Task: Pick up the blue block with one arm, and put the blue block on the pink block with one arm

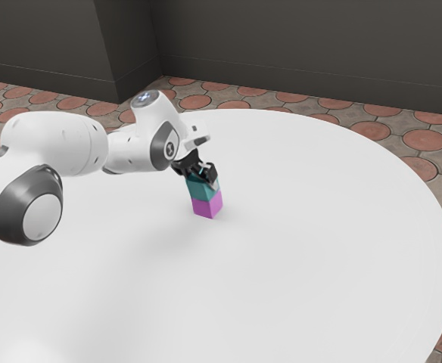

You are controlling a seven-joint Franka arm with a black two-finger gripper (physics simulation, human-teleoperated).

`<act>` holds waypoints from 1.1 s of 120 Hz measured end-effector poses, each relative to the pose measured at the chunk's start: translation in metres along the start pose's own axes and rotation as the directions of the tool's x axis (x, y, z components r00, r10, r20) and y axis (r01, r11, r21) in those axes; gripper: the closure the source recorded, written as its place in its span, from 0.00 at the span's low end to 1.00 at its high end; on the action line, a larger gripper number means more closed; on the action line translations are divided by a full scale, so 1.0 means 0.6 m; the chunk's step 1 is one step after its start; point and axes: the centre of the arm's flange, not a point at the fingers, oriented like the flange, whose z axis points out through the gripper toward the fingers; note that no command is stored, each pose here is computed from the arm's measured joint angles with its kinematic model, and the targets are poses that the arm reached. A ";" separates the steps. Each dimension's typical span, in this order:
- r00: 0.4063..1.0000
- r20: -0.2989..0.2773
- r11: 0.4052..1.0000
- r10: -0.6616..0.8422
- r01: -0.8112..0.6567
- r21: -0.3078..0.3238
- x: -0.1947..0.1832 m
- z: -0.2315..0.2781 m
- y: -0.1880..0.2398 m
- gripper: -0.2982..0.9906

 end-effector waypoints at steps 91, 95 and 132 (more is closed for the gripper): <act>0.993 -0.006 0.993 0.119 -0.119 0.004 0.009 -0.009 0.000 0.54; 0.993 -0.005 0.993 0.118 -0.118 0.002 0.008 -0.008 0.000 0.54; 0.992 -0.002 0.992 0.123 -0.123 -0.008 0.004 -0.005 0.005 0.54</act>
